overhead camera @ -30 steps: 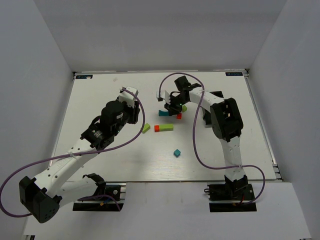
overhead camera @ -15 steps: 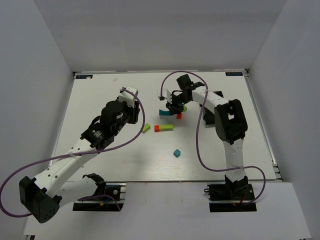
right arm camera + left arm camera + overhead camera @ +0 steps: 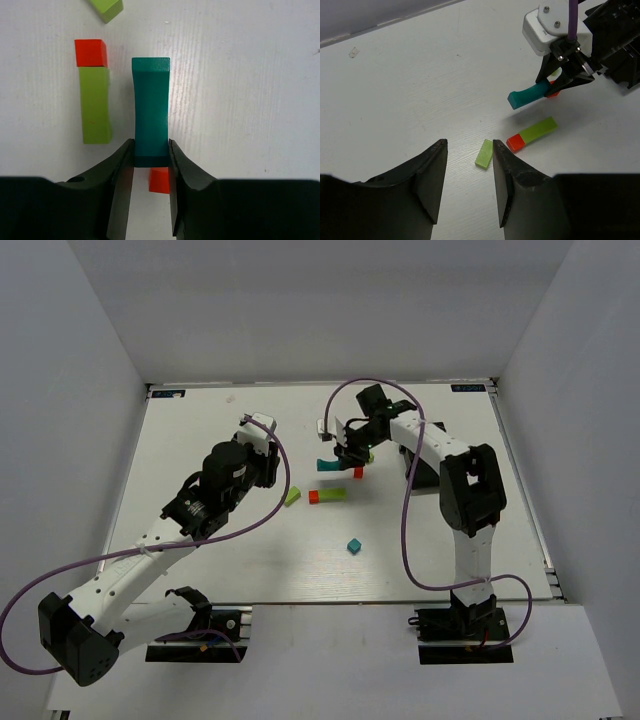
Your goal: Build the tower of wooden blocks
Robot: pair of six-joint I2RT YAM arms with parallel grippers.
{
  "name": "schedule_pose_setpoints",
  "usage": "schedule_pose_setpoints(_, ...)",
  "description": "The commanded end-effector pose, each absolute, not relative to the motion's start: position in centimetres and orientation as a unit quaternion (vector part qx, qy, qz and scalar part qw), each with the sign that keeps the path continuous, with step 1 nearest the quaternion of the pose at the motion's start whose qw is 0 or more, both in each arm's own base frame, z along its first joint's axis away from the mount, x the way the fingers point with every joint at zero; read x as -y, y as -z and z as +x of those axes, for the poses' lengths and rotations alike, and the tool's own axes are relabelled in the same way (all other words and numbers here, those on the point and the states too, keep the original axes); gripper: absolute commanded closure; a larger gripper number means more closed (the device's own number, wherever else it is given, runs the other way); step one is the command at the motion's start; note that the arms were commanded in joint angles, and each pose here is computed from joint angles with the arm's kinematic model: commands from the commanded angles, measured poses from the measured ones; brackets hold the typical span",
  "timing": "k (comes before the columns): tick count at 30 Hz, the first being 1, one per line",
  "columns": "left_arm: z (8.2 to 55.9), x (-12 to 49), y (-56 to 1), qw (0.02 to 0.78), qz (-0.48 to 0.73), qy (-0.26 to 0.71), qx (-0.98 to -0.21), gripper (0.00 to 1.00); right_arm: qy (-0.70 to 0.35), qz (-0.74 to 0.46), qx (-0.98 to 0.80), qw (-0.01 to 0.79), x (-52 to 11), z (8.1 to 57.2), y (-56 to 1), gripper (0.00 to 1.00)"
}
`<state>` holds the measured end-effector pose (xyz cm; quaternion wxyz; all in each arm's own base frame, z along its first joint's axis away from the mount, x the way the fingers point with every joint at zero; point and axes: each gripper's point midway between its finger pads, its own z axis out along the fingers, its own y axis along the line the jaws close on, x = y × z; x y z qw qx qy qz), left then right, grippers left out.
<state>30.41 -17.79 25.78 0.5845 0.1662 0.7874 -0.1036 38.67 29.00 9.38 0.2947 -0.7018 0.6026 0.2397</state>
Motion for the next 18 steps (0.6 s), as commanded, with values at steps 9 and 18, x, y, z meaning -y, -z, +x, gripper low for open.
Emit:
schedule_pose_setpoints(9, 30.6, 17.1, -26.1, 0.594, 0.157, 0.094, -0.784, 0.48, -0.268, -0.73, -0.568, 0.269, -30.8, 34.0, -10.7, 1.0)
schedule_pose_setpoints(18, 30.5, 17.1, -26.4, 0.597, 0.155, 0.095, -0.781, 0.48, -0.245, -0.731, -0.582, 0.258, -31.8, 33.0, -9.4, 1.0)
